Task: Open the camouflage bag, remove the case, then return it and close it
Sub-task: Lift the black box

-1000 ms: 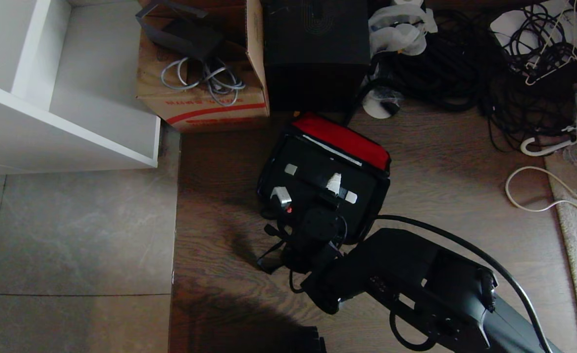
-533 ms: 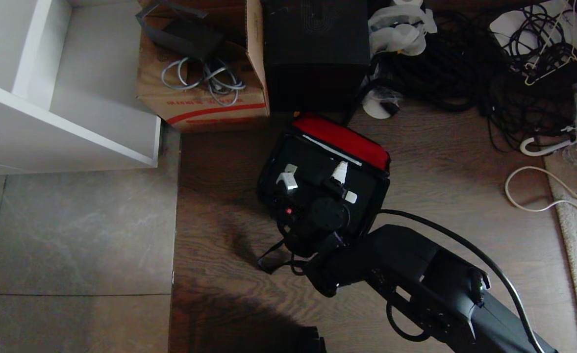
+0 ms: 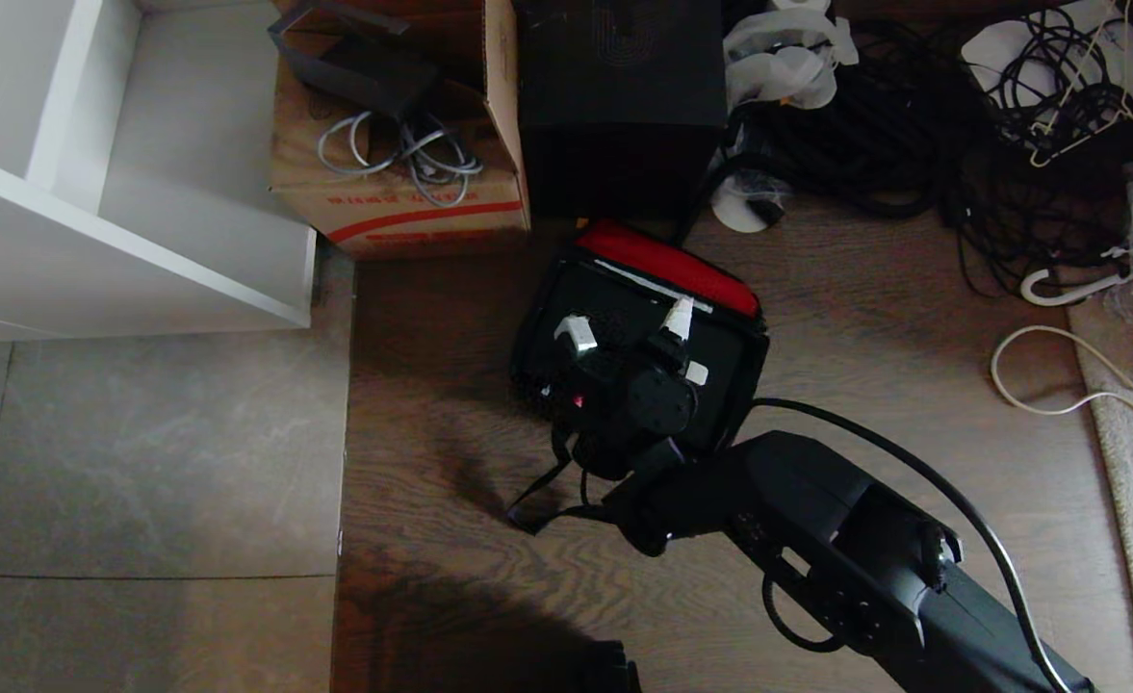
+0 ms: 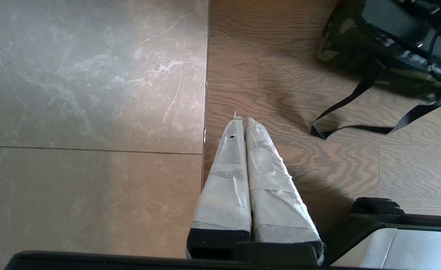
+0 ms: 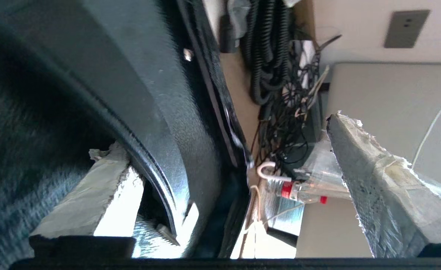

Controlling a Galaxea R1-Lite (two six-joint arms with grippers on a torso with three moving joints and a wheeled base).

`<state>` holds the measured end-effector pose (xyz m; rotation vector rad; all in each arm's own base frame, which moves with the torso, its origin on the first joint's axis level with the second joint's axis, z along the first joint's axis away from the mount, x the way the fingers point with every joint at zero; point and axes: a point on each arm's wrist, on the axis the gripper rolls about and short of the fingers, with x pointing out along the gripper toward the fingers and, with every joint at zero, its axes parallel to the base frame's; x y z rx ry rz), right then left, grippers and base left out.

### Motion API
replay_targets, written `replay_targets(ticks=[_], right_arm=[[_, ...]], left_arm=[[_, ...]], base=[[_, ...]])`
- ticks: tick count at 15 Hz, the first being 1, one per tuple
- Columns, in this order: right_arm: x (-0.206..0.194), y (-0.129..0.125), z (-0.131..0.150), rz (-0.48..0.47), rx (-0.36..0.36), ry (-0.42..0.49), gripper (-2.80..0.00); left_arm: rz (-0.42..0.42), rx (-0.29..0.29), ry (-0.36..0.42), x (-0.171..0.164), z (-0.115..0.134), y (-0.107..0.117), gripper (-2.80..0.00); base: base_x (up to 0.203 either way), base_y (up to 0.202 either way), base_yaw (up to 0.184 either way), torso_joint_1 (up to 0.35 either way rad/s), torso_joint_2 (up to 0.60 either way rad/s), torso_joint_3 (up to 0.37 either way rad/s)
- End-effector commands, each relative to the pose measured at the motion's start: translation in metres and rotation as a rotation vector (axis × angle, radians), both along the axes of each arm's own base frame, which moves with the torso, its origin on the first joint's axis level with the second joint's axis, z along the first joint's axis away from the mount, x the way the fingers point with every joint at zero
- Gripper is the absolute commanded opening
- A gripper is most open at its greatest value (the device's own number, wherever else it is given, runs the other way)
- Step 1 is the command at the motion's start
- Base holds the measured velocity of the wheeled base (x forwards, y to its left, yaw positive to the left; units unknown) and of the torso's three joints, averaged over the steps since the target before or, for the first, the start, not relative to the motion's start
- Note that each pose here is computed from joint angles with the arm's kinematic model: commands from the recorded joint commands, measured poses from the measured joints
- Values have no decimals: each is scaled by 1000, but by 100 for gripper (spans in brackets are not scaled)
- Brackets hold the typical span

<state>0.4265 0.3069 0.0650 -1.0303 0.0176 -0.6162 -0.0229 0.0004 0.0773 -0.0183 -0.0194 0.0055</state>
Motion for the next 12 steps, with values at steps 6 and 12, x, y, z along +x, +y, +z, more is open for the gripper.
replay_targets(ticks=[6,12], right_arm=[[12,-12,-24,-42,-18,33,0],[13,-12,-36,-42,-40,55,-280]], left_arm=[[0,0,9,1,-3,0,-280],[0,0,9,1,-3,0,-280]], base=[[0,0,0,0,0,0],[0,0,0,0,0,0]])
